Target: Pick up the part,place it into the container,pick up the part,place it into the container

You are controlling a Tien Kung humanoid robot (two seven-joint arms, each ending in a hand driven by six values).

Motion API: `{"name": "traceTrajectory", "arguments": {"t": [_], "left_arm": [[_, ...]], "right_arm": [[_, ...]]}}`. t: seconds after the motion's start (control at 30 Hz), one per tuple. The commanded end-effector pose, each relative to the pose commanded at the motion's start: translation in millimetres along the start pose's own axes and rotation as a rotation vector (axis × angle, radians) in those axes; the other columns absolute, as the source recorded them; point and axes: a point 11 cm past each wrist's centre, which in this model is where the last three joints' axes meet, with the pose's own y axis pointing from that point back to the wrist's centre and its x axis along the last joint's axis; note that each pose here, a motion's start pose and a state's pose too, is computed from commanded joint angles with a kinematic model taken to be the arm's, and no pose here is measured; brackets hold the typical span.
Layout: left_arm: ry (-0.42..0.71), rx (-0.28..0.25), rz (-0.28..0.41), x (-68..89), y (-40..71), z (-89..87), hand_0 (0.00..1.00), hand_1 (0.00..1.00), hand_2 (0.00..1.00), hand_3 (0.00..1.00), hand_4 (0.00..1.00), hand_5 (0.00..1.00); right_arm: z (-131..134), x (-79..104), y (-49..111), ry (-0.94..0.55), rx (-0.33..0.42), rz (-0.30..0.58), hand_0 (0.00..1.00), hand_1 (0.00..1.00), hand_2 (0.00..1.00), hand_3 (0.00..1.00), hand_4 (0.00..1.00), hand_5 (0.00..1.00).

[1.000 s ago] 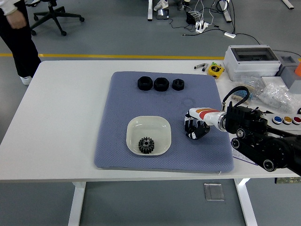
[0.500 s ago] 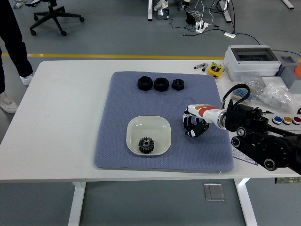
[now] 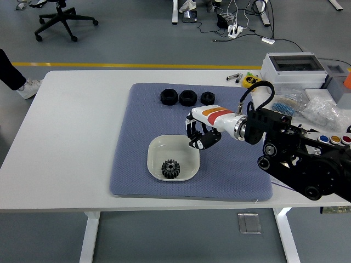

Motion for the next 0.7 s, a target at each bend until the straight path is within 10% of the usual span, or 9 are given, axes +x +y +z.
{"name": "traceTrajectory", "arguments": {"t": [0.13,0.17,0.33,0.37,0.7], "left_arm": [[0.0,-0.001,0.001,0.3,0.0,0.3,0.815,0.779,0.828,0.569,0.481,0.718],[0.0,-0.001,0.001,0.2,0.1,0.7,0.815,0.78,0.829,0.569,0.481,0.717],[0.002,-0.006,0.003,0.6,0.5,3.2,0.815,0.78,0.829,0.569,0.481,0.717],[0.002,-0.007,0.003,0.6,0.6,3.6,0.815,0.78,0.83,0.57,0.482,0.717],[0.005,-0.01,0.001,-0.5,0.9,5.4,0.815,0.779,0.831,0.569,0.482,0.715]], "right_arm": [[-32,-1.4,-8.0,0.039,0.074,-0.017,0.081,0.226,0.338,0.411,0.763,0.023],[-37,-2.7,-10.4,0.053,0.08,-0.026,0.221,0.318,0.422,0.578,0.789,0.267],[-47,-7.7,-20.9,0.071,0.068,-0.037,0.221,0.318,0.422,0.578,0.789,0.267],[-47,-8.7,-21.8,0.069,0.062,-0.04,0.375,0.544,0.704,0.998,0.968,0.383],[-22,-14.7,-22.5,0.024,-0.025,-0.055,0.462,0.598,0.79,0.998,0.998,0.425]]}}
